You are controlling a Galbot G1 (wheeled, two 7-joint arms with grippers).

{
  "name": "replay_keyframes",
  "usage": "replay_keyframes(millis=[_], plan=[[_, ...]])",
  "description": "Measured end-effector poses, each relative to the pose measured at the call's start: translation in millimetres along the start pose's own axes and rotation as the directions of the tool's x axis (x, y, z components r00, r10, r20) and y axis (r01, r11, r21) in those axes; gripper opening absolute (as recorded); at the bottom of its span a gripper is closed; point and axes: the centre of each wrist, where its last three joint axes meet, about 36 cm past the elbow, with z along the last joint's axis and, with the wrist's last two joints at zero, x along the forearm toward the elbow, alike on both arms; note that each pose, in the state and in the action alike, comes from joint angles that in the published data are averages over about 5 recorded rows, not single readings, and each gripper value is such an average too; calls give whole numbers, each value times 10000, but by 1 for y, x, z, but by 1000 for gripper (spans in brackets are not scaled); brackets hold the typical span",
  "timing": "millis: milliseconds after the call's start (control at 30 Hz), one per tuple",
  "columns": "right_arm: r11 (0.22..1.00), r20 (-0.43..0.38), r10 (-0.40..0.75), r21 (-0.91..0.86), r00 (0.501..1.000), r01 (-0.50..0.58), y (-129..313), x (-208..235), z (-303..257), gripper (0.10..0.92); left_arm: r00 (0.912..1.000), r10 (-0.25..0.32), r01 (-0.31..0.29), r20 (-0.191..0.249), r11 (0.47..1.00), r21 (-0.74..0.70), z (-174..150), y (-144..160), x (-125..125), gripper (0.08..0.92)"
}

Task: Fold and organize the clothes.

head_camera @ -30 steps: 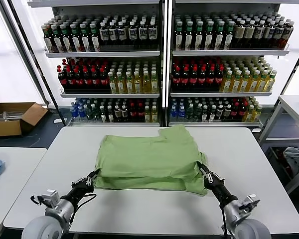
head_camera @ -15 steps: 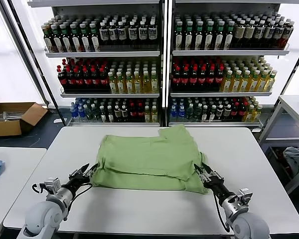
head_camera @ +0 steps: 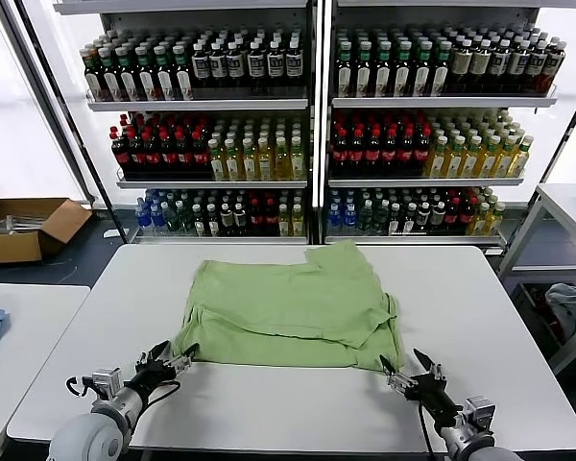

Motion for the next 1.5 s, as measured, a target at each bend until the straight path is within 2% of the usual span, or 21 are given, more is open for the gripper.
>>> replay_keyframes(millis=[467,600,900,1200,1333,1500], plan=[[9995,-177,-307,19,9994,308,8,2,3,193,9996,257,-259,-125,9996,-137,6,0,9,188],[9991,-187,-413,23,9990,414,9,8,2,122,9996,254,-256,-91,9995,-198,7,0,13,104],[9988,-220,-481,35,9986,482,12,45,0,119,9997,124,-134,-187,9987,-495,10,-7,39,88],[9995,-759,-250,198,9968,265,24,99,4,120,9986,-261,225,-449,9967,-774,17,-21,96,88],[9994,-867,-164,296,9961,191,24,111,1,185,9970,-407,350,-652,9956,-864,22,-29,120,96],[9994,-629,-130,300,9979,149,21,119,-11,314,9952,-552,465,-804,9933,-1061,20,-34,143,214]])
